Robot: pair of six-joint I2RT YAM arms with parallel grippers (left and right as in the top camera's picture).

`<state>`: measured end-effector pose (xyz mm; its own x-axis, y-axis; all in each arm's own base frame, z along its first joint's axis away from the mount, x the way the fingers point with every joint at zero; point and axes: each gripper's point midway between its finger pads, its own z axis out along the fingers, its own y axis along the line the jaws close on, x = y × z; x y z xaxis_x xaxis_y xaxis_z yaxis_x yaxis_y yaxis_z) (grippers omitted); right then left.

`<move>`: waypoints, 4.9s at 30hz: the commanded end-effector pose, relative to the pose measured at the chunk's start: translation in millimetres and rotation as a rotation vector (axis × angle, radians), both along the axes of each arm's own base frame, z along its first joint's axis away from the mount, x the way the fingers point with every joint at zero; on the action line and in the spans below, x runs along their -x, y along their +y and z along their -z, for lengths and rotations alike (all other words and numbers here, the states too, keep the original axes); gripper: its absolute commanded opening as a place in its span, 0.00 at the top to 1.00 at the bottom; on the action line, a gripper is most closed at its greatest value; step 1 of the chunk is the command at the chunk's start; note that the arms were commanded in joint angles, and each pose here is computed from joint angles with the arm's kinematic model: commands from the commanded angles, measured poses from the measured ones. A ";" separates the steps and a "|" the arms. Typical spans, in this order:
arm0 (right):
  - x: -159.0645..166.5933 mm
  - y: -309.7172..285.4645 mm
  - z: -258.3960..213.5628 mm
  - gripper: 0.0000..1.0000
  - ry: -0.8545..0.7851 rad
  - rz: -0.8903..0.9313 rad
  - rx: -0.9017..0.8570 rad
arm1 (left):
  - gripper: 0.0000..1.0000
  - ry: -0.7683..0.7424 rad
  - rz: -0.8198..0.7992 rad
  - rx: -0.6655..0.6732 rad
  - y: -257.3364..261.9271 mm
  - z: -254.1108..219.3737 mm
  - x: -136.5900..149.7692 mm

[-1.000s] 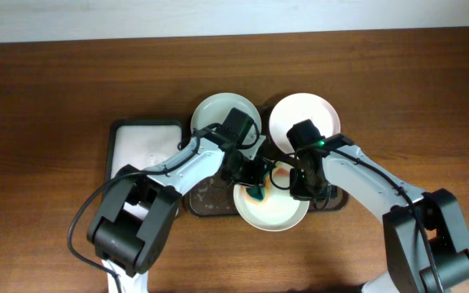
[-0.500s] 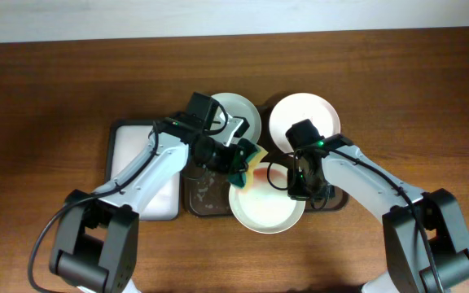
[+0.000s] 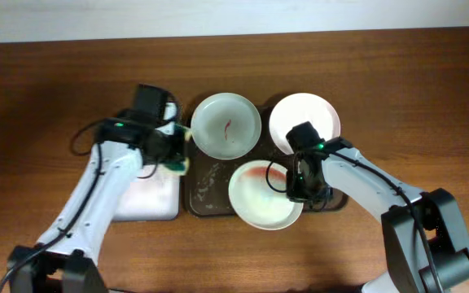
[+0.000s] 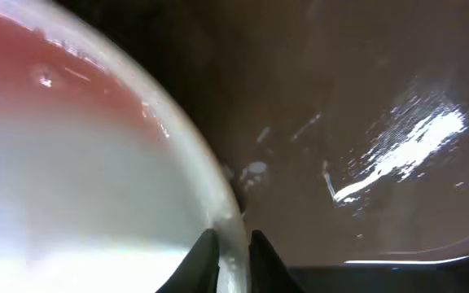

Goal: Clean dirty plates on tray and stack at the side

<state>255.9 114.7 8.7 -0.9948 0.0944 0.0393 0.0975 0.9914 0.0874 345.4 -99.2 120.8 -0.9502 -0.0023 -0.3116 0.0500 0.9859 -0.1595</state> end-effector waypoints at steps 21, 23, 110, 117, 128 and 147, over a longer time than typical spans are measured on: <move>-52.7 -63.3 -155.3 0.96 -0.508 0.001 0.405 | 0.87 0.072 -0.277 -0.116 82.8 87.1 25.1; -54.2 -60.6 -163.6 0.96 -0.554 -0.023 0.460 | 0.93 0.063 -0.277 -0.114 82.7 86.4 22.8; -61.7 -18.6 -227.2 0.96 -0.884 -0.244 0.809 | 0.95 0.070 -0.215 -0.074 73.9 108.8 46.2; -64.4 -26.9 -241.6 0.96 -0.916 -0.237 0.902 | 0.01 -0.090 -0.220 -0.044 72.2 53.9 24.6; -77.7 -21.9 -234.6 0.96 -0.950 -0.095 0.722 | 0.00 -0.081 -0.220 -0.046 72.3 56.2 25.5; -55.1 -286.2 -70.6 0.42 -0.288 0.875 -0.068 | 0.00 -0.081 -0.220 -0.046 72.3 56.2 25.4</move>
<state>287.7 -194.4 70.5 -0.4671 0.8612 -0.2004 0.8612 0.4945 0.1176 315.8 -27.6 61.8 -0.9037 -0.1901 -0.3838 -0.1550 0.9805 -0.1206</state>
